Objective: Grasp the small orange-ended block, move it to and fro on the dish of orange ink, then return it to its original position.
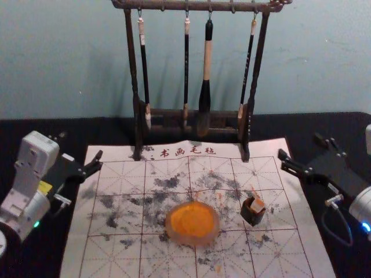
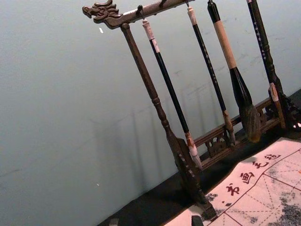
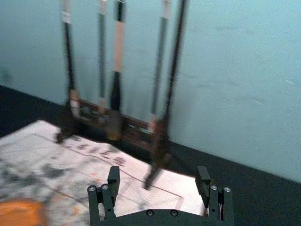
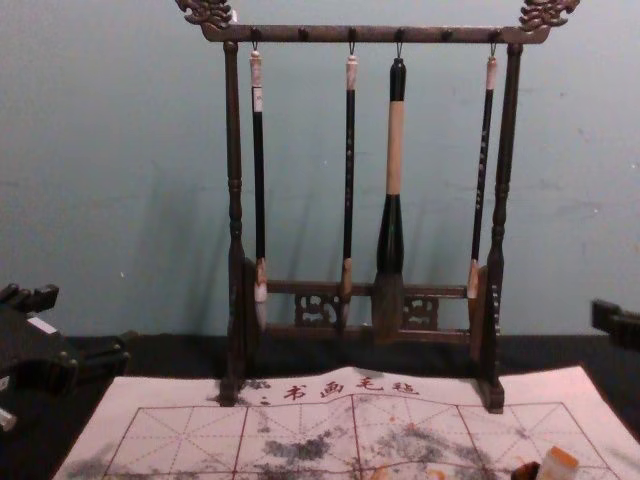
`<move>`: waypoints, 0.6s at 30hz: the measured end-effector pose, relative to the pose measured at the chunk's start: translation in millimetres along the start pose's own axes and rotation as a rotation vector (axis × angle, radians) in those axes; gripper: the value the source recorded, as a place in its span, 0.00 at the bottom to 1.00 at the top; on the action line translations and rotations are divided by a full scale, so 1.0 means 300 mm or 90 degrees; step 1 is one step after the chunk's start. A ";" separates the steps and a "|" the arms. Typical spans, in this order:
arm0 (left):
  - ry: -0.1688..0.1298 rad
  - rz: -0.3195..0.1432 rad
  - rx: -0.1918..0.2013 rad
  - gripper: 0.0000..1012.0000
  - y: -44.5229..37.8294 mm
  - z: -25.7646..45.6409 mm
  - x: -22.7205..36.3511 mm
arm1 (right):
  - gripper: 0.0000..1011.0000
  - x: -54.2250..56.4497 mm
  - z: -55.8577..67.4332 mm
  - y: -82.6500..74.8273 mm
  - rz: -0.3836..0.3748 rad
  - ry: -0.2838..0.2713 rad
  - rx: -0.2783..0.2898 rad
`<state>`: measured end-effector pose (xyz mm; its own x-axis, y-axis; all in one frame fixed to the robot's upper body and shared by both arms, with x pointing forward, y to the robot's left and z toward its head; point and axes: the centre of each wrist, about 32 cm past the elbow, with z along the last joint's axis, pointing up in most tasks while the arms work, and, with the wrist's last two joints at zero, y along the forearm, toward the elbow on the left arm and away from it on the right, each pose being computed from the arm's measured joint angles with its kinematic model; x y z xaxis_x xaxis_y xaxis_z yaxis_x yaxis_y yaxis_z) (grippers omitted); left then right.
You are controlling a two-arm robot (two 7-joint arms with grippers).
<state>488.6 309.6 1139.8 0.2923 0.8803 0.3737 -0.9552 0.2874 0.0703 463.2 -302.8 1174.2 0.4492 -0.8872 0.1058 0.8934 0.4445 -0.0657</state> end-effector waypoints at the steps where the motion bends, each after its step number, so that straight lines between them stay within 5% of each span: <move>1: 0.000 0.000 0.000 0.99 0.000 0.000 0.000 | 0.99 -0.004 -0.017 -0.002 -0.026 -0.001 -0.003; 14: 0.000 0.000 0.000 0.99 0.000 0.000 0.000 | 0.99 -0.044 -0.182 0.005 -0.120 -0.039 -0.099; 18: 0.000 0.000 0.000 0.99 0.000 0.000 0.000 | 0.99 -0.046 -0.187 0.007 -0.122 -0.040 -0.103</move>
<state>488.6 309.6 1139.8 0.2923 0.8803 0.3737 -0.9552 0.2874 0.0702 458.1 -296.6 1116.9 0.2763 -0.9415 0.1931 0.9512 0.2392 -0.1952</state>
